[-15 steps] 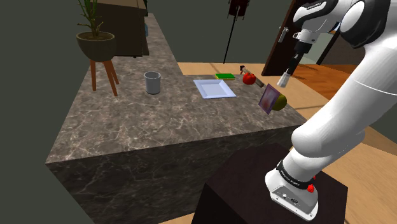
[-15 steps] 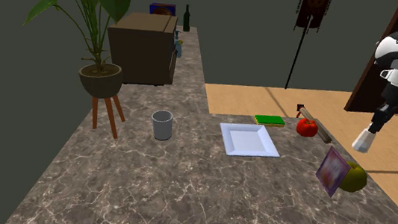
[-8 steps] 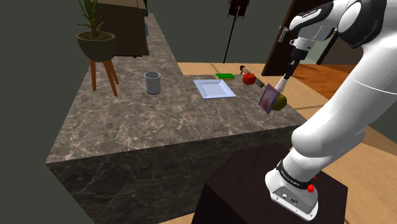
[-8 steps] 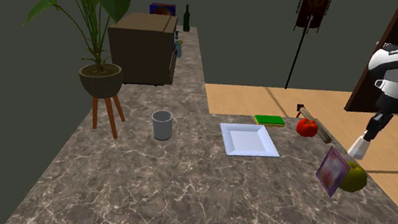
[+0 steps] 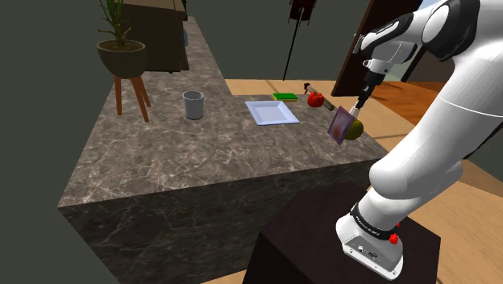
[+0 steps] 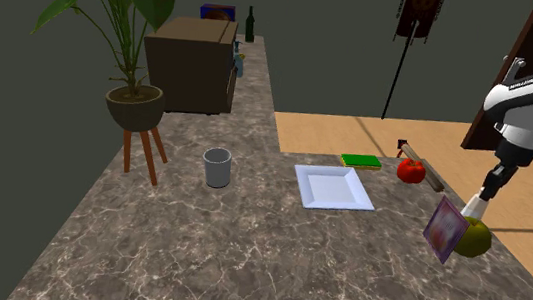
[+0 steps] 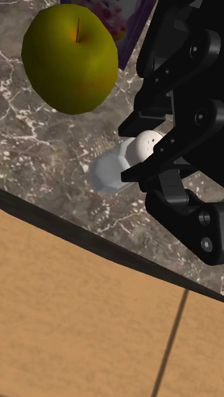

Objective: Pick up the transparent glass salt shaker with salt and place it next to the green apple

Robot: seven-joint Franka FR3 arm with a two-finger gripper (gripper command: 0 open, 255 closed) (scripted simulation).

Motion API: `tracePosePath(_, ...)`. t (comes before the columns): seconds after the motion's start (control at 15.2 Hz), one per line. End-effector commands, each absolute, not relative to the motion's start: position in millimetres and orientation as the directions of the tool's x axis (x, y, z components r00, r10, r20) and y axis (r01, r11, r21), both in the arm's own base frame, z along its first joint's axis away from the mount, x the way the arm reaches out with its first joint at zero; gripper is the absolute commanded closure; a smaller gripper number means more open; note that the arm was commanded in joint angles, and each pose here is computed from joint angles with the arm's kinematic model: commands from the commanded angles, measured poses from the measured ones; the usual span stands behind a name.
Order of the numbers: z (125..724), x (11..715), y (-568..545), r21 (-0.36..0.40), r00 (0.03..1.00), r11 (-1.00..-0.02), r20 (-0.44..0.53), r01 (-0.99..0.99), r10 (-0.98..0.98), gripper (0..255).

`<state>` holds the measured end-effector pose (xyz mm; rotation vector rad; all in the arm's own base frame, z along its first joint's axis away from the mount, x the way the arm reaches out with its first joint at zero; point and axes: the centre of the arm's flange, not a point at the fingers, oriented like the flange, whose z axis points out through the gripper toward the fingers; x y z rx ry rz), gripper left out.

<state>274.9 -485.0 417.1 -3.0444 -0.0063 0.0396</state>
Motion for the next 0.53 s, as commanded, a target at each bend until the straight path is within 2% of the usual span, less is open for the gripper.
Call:
tracePosePath(0.0, 406.8, 275.6, -484.3, -0.096, 1.0, -0.995, -0.025, 0.003, 0.005, 255)
tracePosePath(0.46, 400.1, 275.6, -484.3, -0.096, 1.0, -0.995, -0.025, 0.003, 0.005, 255)
